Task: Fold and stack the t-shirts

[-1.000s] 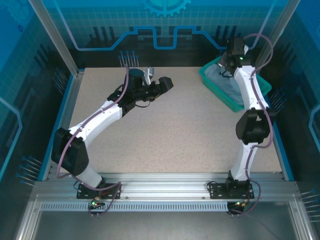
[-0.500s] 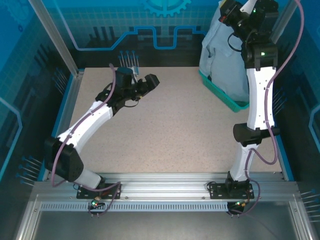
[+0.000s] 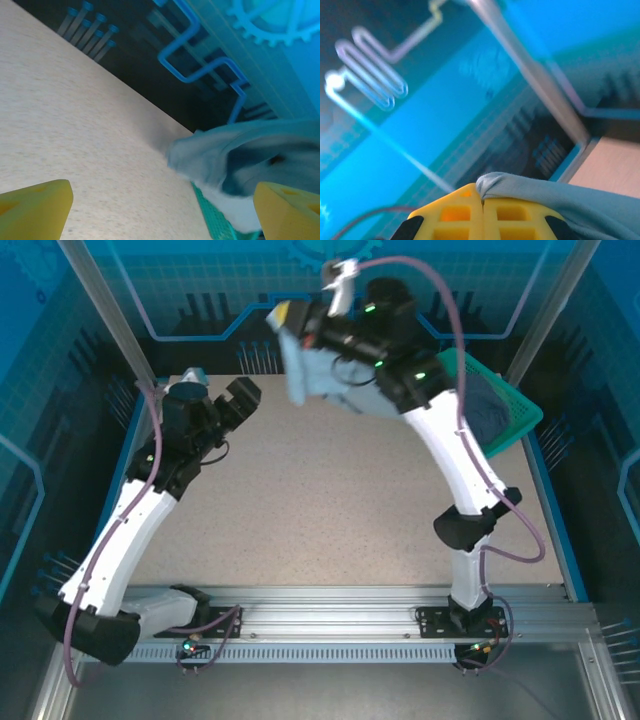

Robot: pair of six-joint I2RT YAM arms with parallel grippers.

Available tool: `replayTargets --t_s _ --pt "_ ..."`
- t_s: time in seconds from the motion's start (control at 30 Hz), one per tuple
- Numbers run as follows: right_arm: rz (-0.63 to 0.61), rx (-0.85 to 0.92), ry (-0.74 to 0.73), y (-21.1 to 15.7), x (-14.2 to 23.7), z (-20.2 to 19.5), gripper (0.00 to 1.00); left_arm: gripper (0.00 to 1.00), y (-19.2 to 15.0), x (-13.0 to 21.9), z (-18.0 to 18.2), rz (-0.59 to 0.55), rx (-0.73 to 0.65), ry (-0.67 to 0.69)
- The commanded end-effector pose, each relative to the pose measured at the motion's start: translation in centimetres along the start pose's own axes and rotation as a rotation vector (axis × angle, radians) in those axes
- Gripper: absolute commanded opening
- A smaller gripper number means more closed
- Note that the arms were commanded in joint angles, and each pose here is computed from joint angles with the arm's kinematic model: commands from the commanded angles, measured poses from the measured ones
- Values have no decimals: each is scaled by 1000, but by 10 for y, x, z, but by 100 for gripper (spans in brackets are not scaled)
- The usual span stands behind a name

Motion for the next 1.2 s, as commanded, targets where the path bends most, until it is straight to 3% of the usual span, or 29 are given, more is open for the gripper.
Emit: replayTargets --t_s 0.0,0.13,0.2,0.33,0.4,0.47,0.6,0.67,0.77,0.9,1.0,1.17 --pt "191 -82 -7 -81 -52 -15 0 94 9 31 56 -102 17 249" --pt "411 -160 -87 -175 -93 -55 0 92 7 59 93 -164 24 378" --pt "531 -242 -187 -219 -100 -95 0 92 -6 62 108 -130 22 416" --pt "729 -345 -211 -284 -103 -130 0 93 -39 63 136 -24 73 481" --pt "783 -311 -242 -298 -95 -136 15 94 -58 62 149 47 96 505" --pt "800 -304 -267 -300 -84 -143 27 95 -76 62 160 117 114 535" --pt "740 -278 -364 -267 -42 -163 53 96 -116 55 188 283 185 596" --pt "689 -267 -442 -249 -13 -185 59 97 -133 50 201 348 243 627" --pt "639 -295 -640 -233 43 -238 61 98 -152 36 209 417 316 618" --pt "626 -345 -841 -227 106 -305 59 99 -174 11 212 526 308 613" --pt "663 -382 -923 -234 128 -332 58 99 -181 -3 222 559 247 638" --pt "718 -441 -1021 -260 146 -360 58 99 -171 -39 223 515 118 579"
Point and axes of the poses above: each hand's point on the last joint's axis, 136 mm out from that joint toward the fingers, its own x axis back along the fingers, its own z axis along the line the jaws close on, y = z × x, the point moved 2 cm from there along x, back along the fingers
